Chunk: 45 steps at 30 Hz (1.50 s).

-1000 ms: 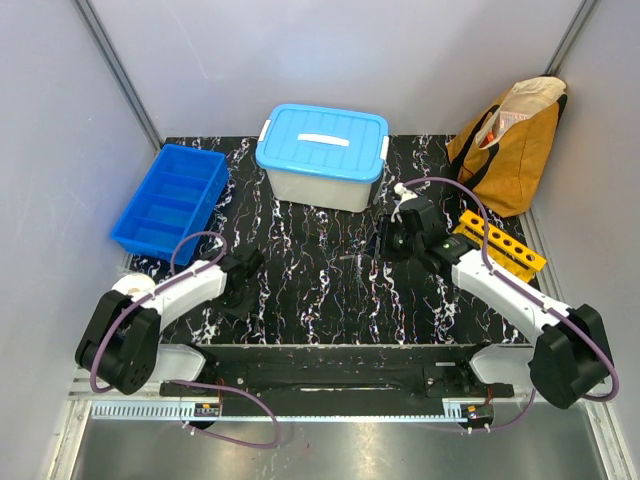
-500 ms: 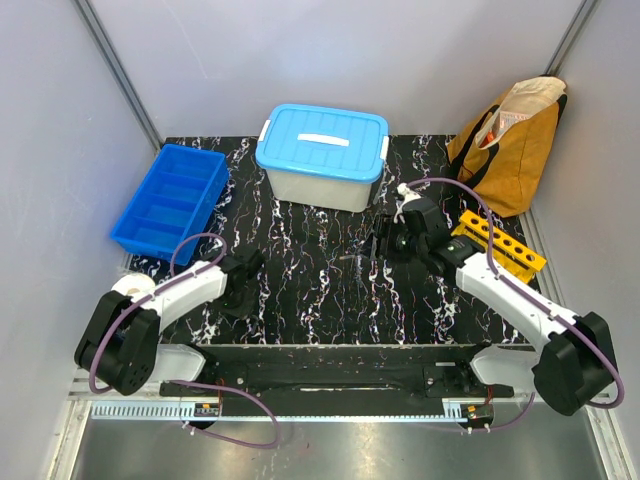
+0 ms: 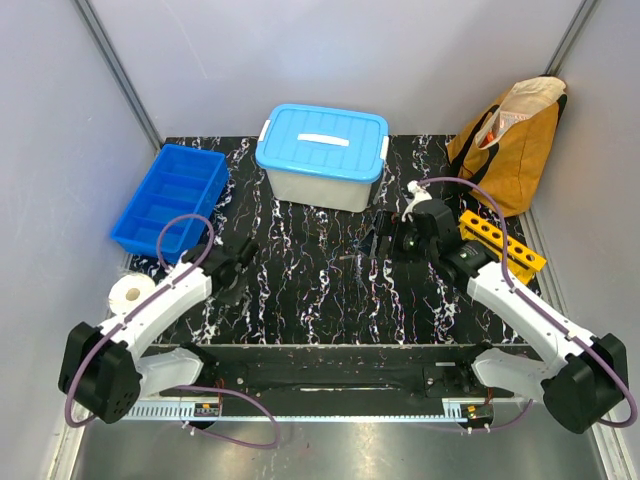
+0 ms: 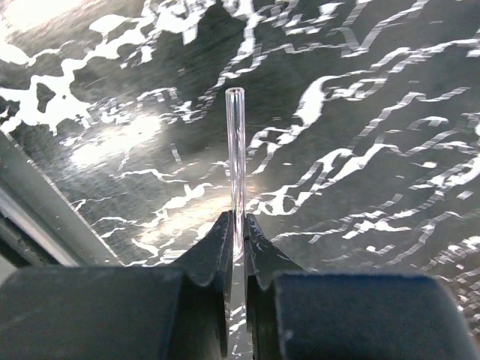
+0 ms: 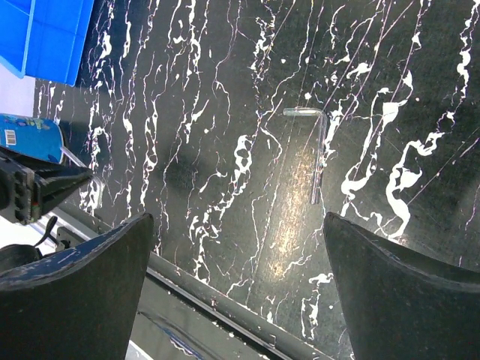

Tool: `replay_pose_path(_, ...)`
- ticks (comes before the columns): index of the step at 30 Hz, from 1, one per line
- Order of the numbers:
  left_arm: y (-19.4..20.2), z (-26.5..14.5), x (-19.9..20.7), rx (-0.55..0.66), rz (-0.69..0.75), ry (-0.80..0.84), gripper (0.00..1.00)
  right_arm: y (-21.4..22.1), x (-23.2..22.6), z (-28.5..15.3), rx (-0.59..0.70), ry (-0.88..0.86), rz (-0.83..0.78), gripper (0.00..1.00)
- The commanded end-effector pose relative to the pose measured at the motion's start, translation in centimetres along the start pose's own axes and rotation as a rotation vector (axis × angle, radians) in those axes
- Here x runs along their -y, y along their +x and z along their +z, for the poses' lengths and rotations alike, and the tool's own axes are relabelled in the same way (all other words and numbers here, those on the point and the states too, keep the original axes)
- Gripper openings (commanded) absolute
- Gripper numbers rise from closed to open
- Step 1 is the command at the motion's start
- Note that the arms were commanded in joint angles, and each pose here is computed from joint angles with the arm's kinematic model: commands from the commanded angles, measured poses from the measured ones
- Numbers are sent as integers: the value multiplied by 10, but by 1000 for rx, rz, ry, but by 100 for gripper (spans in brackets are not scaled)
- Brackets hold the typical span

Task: Organize the chemistry lab equipment

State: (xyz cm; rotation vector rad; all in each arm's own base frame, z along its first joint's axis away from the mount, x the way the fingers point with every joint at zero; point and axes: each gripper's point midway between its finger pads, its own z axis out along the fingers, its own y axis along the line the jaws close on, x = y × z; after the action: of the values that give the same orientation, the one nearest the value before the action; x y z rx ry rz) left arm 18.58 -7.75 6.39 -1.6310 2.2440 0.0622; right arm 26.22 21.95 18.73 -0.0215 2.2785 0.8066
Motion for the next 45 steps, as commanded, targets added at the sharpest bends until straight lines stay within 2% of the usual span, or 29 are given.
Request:
replay_pose_path(1, -37, -36, 38, 150, 60, 162, 0, -13, -10, -9, 47, -14, 8, 100)
replay_pose_path(8, -104, -80, 71, 384, 81, 242, 0, -16, -12, -11, 58, -14, 10, 100)
replay_pose_path(17, -187, -79, 118, 414, 39, 242, 0, -29, -15, -17, 106, -14, -3, 100)
replay_pose_path(24, -242, -44, 151, 340, -65, 234, 0, -30, -16, -13, 100, -18, -21, 100)
replay_pose_path(30, -274, -6, 176, 302, -102, 192, 0, -37, -17, -14, 122, -12, -36, 100)
replay_pose_path(34, -280, 28, 188, 239, -111, 180, 0, -43, -17, -13, 139, -3, -48, 100)
replay_pose_path(40, -295, 58, 194, 231, -121, 152, 0, -45, -9, -4, 133, 37, -83, 100)
replay_pose_path(45, -290, 83, 193, 196, -116, 131, 0, -45, -2, 3, 129, 72, -69, 100)
